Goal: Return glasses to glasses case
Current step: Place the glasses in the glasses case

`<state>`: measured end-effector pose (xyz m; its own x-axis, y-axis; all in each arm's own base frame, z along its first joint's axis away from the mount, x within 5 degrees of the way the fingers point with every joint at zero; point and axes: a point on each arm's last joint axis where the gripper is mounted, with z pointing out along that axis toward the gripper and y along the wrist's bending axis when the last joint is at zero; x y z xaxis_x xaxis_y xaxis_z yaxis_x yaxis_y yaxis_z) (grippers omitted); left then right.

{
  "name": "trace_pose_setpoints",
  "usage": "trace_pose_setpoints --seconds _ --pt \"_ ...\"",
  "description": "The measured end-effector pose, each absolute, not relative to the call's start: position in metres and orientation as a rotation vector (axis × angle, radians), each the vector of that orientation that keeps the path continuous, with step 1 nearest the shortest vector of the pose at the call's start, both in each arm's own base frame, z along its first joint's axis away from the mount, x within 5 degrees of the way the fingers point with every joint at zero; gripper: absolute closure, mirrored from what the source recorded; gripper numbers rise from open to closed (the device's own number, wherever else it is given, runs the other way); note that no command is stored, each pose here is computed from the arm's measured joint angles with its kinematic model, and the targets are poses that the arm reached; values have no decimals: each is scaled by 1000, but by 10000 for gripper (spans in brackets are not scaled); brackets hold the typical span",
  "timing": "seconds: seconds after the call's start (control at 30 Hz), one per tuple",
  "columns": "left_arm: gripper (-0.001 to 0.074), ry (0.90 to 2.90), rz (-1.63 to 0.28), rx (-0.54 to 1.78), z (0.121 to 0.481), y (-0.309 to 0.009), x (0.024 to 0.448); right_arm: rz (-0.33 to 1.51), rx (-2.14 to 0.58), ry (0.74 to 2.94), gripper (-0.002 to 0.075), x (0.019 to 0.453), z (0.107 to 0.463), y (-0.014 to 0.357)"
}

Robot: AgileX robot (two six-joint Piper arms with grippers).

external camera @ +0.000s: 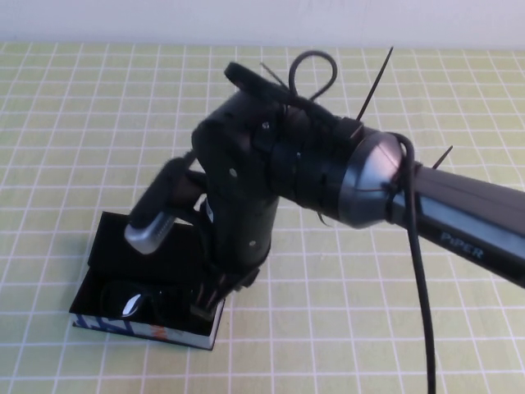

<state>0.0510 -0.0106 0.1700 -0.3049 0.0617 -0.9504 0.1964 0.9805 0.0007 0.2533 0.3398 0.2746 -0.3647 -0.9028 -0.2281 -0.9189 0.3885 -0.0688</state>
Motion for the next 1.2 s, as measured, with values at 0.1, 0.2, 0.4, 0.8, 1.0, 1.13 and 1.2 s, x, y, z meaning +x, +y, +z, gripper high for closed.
trace_pose_setpoints --seconds 0.1,0.2,0.4,0.8,1.0,1.13,1.2 --pt "738 1880 -132 188 170 -11 51 108 -1619 2476 737 255 259 339" --pt "738 1880 -132 188 170 -11 51 114 -1623 2495 737 256 251 341" --pt "738 1880 -132 188 170 -11 51 134 -1638 2539 737 257 234 347" --pt "738 1880 -132 188 170 -11 51 147 -1633 2542 737 259 225 350" --pt "738 1880 -132 188 170 -11 51 188 -1596 2500 737 262 226 355" --pt "738 1880 -132 188 170 -11 51 193 -1589 2497 737 262 225 356" --pt "738 1880 -132 188 170 -11 51 192 -1590 2498 737 263 222 357"
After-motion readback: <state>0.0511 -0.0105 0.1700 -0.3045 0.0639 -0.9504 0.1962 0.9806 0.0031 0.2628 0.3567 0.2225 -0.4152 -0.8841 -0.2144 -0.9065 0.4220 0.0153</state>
